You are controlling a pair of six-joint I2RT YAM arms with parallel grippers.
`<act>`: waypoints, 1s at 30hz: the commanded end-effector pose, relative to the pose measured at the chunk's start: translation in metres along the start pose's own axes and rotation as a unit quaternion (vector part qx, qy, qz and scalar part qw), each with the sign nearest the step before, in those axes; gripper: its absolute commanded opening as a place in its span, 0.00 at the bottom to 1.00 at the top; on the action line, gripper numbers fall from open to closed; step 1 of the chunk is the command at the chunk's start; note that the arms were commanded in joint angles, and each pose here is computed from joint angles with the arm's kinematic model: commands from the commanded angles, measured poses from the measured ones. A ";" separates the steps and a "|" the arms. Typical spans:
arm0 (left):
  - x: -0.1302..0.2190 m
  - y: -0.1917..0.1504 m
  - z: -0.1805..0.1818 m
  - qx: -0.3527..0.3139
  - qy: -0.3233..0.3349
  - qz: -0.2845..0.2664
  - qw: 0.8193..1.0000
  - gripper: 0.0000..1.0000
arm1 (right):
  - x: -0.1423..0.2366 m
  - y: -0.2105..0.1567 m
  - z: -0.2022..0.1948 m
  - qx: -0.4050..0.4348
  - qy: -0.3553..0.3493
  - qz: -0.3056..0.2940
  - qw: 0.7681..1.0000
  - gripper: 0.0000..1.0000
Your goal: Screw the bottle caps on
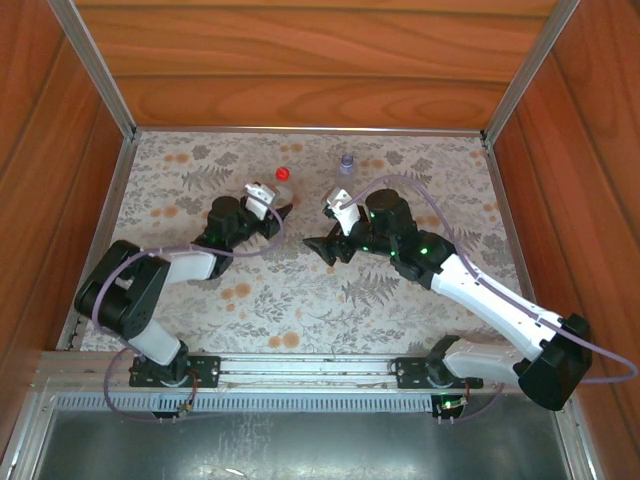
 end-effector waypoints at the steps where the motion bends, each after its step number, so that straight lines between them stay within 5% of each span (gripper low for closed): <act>1: -0.015 0.025 0.031 0.010 0.045 -0.064 0.997 0.56 | -0.013 0.010 -0.007 -0.002 -0.020 -0.044 0.999 0.90; 9: -0.041 0.001 0.086 0.045 0.095 -0.097 0.990 0.56 | -0.026 0.007 -0.011 -0.022 -0.023 -0.058 0.998 0.95; 20: -0.043 -0.019 0.091 0.041 0.104 -0.095 0.989 0.57 | -0.030 -0.003 -0.011 -0.025 -0.020 -0.040 0.999 0.96; 30: -0.039 -0.021 0.088 0.042 0.099 -0.092 0.990 0.86 | -0.025 -0.008 -0.012 -0.045 -0.026 -0.020 0.998 0.97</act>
Point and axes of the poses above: each hand's point on the last joint's axis, 136 mm out from that joint toward the fingers, its own x axis back along the fingers, its own z axis along the line the jaws close on, y = z × x, the point moved 2 cm from there along x, back along the fingers, and after that the axes turned 1 degree about -x, right-handed, at the moved point
